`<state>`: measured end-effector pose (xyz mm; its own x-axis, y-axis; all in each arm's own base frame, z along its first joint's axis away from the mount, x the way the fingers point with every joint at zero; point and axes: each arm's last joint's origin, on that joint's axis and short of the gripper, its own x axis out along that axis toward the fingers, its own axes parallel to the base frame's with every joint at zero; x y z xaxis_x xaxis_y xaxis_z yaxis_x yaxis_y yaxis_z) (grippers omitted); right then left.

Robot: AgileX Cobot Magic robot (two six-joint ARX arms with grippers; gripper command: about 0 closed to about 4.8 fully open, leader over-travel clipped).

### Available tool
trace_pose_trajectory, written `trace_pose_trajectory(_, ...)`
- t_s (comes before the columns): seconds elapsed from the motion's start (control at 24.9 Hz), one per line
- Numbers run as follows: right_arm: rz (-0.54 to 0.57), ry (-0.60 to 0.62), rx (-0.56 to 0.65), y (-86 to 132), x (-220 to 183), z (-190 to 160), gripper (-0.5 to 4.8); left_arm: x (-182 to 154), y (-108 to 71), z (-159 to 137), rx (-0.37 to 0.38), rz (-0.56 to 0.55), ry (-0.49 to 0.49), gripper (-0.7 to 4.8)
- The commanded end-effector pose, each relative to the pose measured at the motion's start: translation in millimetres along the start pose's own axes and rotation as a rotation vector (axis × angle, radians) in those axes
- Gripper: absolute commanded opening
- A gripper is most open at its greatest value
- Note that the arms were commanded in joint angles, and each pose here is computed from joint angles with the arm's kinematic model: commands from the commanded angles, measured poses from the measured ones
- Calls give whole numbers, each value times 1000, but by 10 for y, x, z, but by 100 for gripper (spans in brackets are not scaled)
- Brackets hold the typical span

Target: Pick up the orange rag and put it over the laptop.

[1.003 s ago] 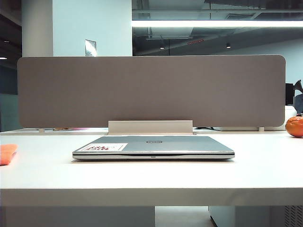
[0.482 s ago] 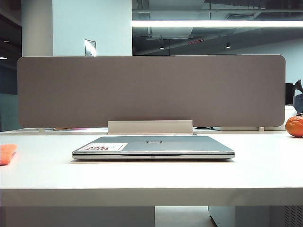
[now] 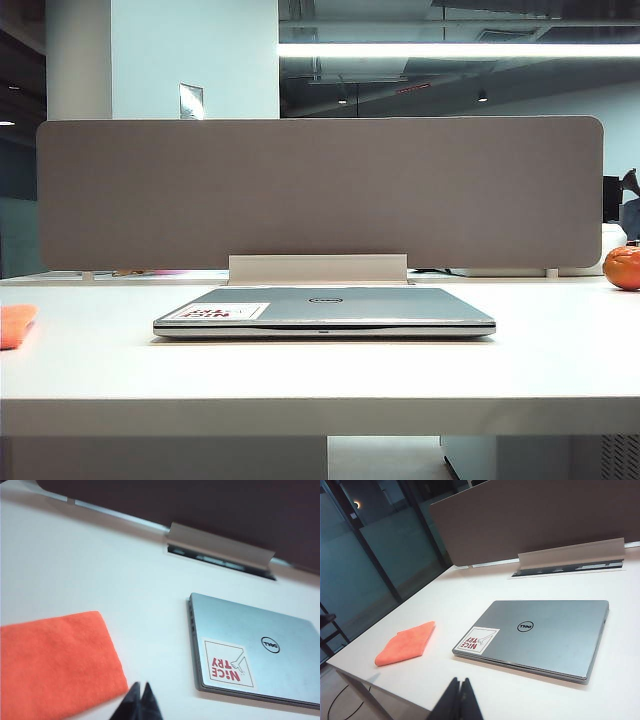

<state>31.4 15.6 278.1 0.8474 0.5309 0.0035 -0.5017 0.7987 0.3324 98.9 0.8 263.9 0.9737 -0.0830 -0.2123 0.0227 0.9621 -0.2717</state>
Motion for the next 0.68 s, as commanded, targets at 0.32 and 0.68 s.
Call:
trace_pose_trajectory(0.32, 9, -18, -12, 17, -12, 25, -5, 397, -120, 687, 161, 40, 121, -6)
trace_pose_trajectory(0.68, 9, -18, -12, 17, -12, 25, -5, 927, -48, 813, 264, 163, 240, -6)
